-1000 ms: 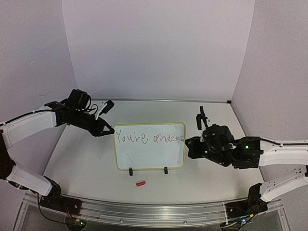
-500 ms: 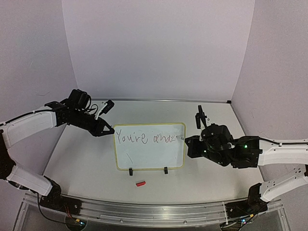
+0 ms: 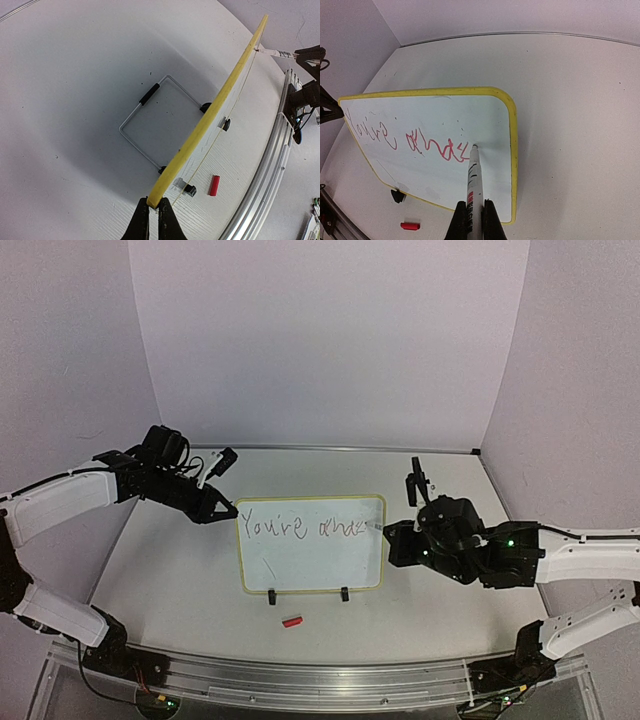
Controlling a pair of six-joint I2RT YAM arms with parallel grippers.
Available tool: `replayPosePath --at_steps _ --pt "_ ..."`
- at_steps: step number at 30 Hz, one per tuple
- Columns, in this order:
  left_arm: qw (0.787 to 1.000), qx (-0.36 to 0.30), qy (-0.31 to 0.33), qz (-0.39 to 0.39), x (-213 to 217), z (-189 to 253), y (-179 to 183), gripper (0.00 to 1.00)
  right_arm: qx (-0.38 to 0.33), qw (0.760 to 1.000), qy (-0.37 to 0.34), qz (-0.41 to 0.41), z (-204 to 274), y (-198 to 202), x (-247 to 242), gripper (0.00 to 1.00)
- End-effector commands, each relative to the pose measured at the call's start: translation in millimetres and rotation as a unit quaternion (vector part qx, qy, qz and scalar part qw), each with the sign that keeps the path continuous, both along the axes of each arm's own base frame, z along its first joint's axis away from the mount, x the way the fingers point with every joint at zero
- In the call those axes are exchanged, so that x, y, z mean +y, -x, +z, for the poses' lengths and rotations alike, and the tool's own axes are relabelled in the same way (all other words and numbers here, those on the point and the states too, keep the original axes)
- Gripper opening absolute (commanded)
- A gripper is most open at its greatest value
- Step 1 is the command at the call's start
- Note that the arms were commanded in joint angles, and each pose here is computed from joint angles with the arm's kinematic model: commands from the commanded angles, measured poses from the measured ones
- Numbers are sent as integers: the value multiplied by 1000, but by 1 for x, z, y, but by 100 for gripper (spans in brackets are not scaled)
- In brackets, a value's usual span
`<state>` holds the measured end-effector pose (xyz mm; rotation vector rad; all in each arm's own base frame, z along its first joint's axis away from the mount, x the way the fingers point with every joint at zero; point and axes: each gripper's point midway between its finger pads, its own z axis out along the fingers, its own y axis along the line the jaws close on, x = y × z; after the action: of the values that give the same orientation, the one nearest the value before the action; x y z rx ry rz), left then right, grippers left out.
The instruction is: Write a sentence on the whiteboard
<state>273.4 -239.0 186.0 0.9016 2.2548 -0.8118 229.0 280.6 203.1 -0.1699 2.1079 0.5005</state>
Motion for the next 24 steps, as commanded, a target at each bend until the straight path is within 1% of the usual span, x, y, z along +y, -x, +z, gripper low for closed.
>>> replayPosePath --at_steps 1,14,24 --pt "999 20 -25 -5 2 -14 4 0 13 1000 -13 -10 -3 1 -5 0" --pt "1000 19 -24 -5 2 -13 5 0 34 999 -11 -11 -15 5 -5 0" --pt "1000 16 -23 -6 2 -11 6 0 35 999 -19 -4 -10 7 -4 0"
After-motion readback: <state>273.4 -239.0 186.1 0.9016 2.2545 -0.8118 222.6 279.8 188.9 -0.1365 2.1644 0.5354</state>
